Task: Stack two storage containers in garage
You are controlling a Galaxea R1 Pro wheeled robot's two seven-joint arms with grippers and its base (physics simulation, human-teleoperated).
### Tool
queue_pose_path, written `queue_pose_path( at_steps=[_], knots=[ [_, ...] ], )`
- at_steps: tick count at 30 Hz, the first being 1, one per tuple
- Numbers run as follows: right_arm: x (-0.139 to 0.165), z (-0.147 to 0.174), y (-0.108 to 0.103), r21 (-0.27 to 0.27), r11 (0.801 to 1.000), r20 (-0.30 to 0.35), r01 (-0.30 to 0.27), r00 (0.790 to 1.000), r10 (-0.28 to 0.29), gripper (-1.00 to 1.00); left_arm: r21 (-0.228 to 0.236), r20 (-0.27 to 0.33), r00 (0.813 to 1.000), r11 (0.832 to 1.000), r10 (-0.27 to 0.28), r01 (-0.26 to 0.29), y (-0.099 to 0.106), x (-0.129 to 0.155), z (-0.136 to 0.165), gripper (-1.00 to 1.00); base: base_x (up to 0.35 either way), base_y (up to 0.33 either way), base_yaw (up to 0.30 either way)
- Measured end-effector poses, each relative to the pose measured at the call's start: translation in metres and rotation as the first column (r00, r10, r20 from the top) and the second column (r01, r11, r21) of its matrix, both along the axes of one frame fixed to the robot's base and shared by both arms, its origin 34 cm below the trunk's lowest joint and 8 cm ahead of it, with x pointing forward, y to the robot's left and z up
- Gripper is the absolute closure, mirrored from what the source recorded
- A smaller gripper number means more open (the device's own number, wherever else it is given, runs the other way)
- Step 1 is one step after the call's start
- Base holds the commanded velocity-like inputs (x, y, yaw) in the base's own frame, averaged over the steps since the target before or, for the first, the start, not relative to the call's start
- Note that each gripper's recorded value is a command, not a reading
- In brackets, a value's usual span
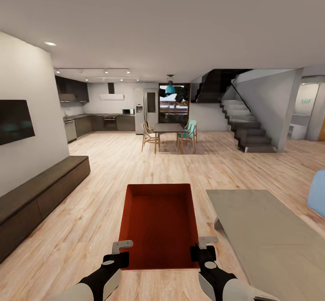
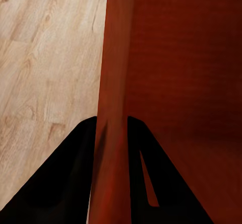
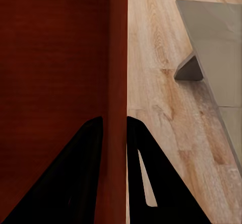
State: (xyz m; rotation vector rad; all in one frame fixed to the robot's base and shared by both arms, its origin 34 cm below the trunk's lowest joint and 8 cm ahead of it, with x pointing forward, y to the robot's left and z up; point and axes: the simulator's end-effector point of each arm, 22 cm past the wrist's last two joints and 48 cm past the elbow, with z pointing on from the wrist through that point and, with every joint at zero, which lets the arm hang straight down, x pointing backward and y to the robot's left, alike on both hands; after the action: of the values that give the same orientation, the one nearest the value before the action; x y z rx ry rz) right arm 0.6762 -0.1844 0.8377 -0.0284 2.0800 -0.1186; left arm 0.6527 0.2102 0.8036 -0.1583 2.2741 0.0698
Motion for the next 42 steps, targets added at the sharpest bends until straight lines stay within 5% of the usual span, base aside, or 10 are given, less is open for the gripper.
queue_pose_path(
  at_steps=[42],
  knots=[
    [0.0000, 0.0001, 0.0002, 0.000, 1.000, 0.000, 0.000, 1.000, 0.000, 1.00, 0.000, 0.000, 1.000, 1.000, 0.000, 0.000, 0.0001, 0.0001, 0.0000, 1.00, 0.322, 0.000, 0.000]
  ],
)
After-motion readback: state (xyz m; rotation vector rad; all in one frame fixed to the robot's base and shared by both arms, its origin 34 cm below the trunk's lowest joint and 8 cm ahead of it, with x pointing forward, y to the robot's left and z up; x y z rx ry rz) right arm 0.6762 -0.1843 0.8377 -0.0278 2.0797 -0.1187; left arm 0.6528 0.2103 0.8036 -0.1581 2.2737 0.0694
